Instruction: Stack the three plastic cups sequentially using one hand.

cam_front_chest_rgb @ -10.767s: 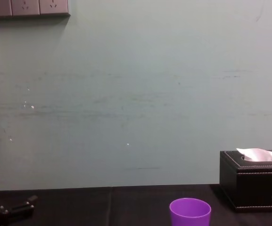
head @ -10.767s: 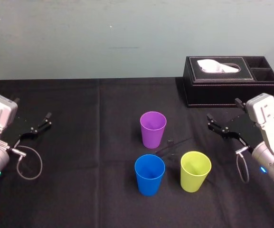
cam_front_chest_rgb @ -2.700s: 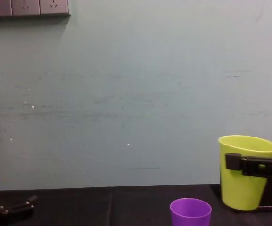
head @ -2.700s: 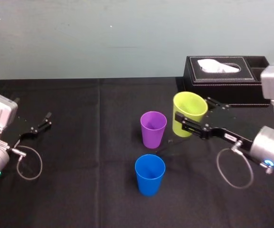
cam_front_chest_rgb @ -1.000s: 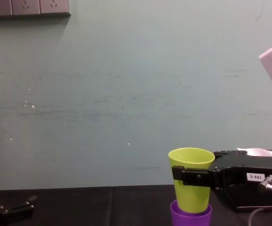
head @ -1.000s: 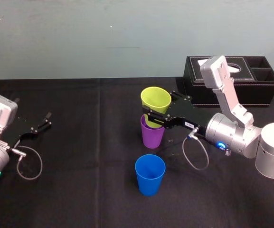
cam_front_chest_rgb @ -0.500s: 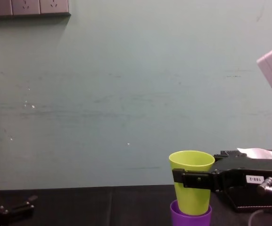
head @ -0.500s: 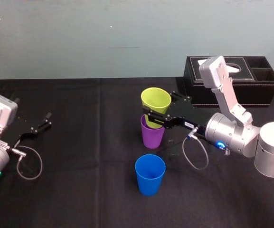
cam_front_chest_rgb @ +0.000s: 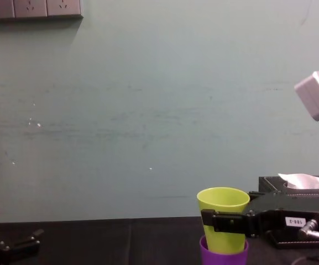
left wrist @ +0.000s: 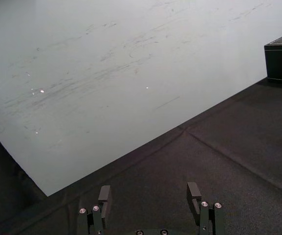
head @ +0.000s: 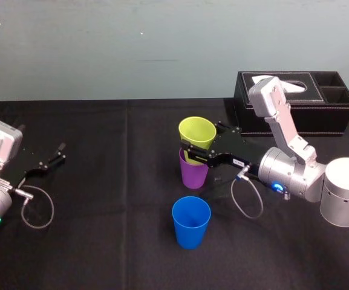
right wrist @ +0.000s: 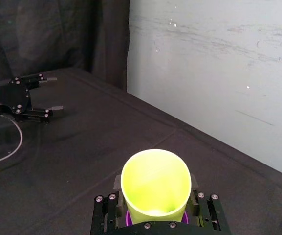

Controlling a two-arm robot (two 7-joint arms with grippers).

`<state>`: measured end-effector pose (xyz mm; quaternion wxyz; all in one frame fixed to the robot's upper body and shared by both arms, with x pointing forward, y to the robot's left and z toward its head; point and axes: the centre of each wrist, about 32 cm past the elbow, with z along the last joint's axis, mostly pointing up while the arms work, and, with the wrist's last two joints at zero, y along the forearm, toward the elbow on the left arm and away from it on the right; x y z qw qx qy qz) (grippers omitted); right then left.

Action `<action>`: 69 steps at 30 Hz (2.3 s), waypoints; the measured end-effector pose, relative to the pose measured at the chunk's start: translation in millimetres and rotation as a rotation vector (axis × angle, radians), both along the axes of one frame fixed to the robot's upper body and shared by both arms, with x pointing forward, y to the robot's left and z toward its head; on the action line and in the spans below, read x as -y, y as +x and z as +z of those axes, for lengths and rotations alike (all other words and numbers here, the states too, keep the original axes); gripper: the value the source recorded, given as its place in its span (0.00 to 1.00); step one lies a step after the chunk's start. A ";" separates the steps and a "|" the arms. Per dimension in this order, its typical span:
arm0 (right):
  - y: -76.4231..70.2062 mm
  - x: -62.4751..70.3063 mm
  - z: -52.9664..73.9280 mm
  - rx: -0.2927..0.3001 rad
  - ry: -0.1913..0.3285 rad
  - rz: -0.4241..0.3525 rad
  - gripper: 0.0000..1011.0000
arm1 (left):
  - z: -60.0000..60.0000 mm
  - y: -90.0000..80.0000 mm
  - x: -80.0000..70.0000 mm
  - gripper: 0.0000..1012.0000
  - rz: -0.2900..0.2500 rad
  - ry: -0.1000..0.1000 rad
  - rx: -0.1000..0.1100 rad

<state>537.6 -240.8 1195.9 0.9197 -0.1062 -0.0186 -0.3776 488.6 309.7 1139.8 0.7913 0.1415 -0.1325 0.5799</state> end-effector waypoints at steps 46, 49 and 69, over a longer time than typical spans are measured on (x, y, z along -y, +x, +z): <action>-7.7 7.6 -1.9 0.018 -0.001 0.013 0.99 | 0.0 0.0 0.0 1.00 0.000 0.000 0.000; -13.9 13.5 -0.4 0.028 0.004 0.021 0.99 | 0.0 0.0 0.0 1.00 0.000 0.000 0.000; -73.7 84.9 -11.6 0.037 0.047 0.148 0.99 | 0.0 0.0 0.0 1.00 0.000 0.000 0.000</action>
